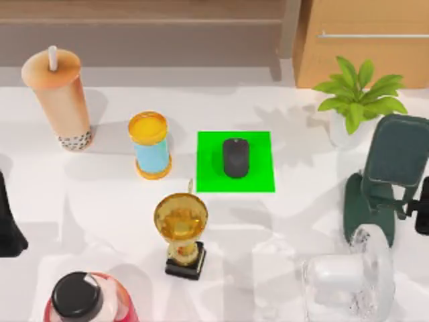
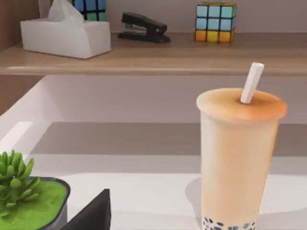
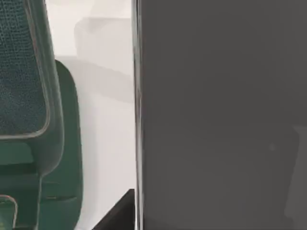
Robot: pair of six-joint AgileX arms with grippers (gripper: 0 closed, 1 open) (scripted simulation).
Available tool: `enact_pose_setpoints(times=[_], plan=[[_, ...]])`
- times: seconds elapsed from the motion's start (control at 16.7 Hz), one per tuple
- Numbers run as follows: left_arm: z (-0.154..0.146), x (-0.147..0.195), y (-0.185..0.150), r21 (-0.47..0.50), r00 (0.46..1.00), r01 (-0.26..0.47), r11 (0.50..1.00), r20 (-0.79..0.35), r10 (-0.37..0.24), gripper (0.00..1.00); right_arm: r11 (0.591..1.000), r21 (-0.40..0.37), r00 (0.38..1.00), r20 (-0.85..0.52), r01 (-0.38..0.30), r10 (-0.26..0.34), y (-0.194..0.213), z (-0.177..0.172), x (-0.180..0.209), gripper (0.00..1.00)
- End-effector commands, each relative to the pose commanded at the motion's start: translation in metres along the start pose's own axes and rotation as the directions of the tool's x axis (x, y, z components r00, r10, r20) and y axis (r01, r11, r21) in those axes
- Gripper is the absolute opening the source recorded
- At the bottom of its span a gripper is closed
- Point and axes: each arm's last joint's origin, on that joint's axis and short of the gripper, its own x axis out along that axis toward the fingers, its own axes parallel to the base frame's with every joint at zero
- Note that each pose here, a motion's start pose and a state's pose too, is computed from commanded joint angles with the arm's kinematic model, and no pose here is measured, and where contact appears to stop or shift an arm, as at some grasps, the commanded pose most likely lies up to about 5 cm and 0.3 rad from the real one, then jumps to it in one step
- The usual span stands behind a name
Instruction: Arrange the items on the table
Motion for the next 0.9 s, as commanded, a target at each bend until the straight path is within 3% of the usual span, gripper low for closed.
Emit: enact_pose_setpoints(times=[0.42, 0.9], plan=[[0.000, 0.000, 0.000, 0.000, 1.000, 0.000, 1.000, 0.000, 0.000, 1.00, 0.988, -0.020, 0.946, 0.284, -0.156, 0.155, 0.052, -0.016, -0.032, 0.00], [0.000, 0.000, 0.000, 0.000, 1.000, 0.000, 1.000, 0.000, 0.000, 1.00, 0.983, -0.021, 0.935, 0.306, -0.183, 0.180, 0.057, -0.017, -0.037, 0.00]])
